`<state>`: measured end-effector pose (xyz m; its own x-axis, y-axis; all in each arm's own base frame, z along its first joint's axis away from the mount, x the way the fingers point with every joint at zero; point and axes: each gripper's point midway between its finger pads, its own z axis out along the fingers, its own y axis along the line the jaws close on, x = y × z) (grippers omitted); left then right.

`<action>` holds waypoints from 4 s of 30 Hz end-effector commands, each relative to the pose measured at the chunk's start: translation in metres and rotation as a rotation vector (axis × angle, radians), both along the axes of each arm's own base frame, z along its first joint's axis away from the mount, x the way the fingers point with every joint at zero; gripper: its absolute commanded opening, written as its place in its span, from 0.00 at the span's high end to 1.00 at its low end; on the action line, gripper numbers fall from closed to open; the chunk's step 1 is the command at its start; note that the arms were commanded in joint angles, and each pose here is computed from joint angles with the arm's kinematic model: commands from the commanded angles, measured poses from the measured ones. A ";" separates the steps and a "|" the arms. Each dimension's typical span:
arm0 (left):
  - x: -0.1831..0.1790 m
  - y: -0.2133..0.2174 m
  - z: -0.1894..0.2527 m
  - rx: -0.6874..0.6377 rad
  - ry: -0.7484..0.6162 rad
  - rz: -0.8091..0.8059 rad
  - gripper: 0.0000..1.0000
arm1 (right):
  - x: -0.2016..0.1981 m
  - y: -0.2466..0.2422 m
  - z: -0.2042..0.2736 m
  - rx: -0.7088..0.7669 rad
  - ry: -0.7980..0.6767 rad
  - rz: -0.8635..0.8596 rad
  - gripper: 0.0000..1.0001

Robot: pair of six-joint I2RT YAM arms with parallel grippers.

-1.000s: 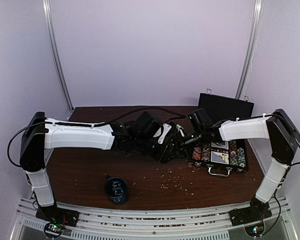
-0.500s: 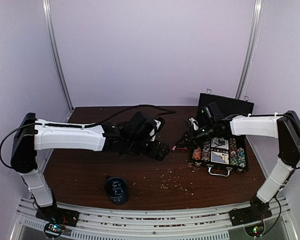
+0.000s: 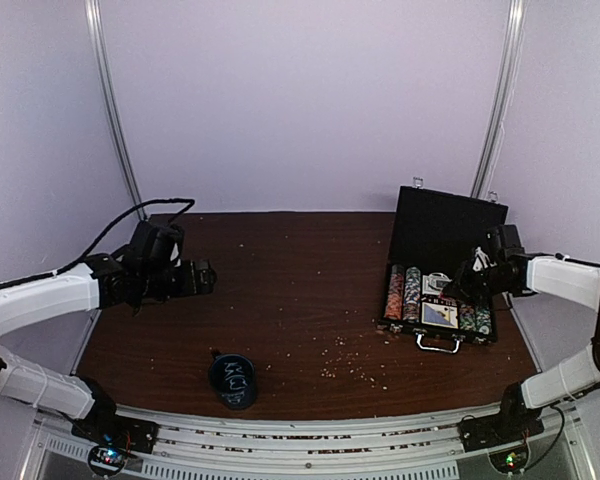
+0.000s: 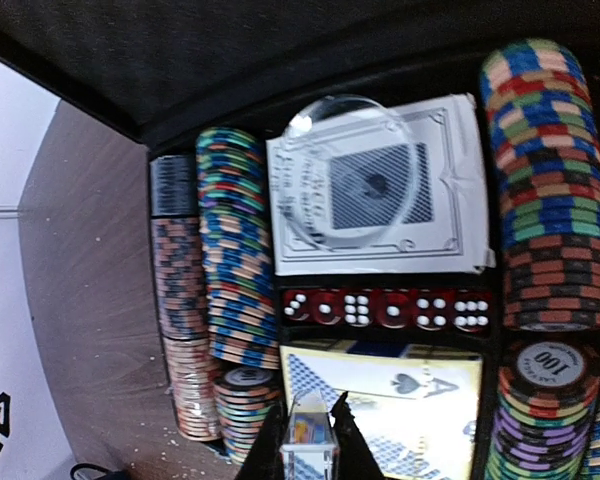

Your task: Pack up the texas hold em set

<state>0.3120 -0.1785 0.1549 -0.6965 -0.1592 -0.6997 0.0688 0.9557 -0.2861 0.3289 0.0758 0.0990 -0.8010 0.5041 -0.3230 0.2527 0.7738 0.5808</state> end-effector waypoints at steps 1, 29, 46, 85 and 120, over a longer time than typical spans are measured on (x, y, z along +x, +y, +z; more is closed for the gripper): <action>-0.008 0.009 -0.009 -0.067 0.055 -0.011 0.05 | -0.011 -0.016 -0.019 -0.065 0.022 -0.027 1.00; 0.000 -0.001 -0.029 -0.081 0.100 -0.026 0.05 | -0.038 -0.002 -0.045 -0.050 0.146 0.084 0.68; -0.004 0.010 -0.017 -0.092 0.059 0.019 0.05 | 0.000 -0.056 0.052 -0.378 -0.083 -0.033 0.30; 0.058 0.005 0.033 -0.165 -0.007 0.020 0.05 | 0.165 -0.191 0.166 0.036 -0.640 -0.114 0.12; 0.057 -0.020 0.020 -0.191 0.089 -0.096 0.09 | 0.040 -0.029 0.153 0.275 -0.496 0.287 0.12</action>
<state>0.3791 -0.1992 0.1596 -0.7853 -0.2168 -0.5799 0.0839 0.8907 -0.4467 0.4137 0.0063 0.2549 -0.6382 0.4323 -0.6371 -0.2893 0.6322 0.7188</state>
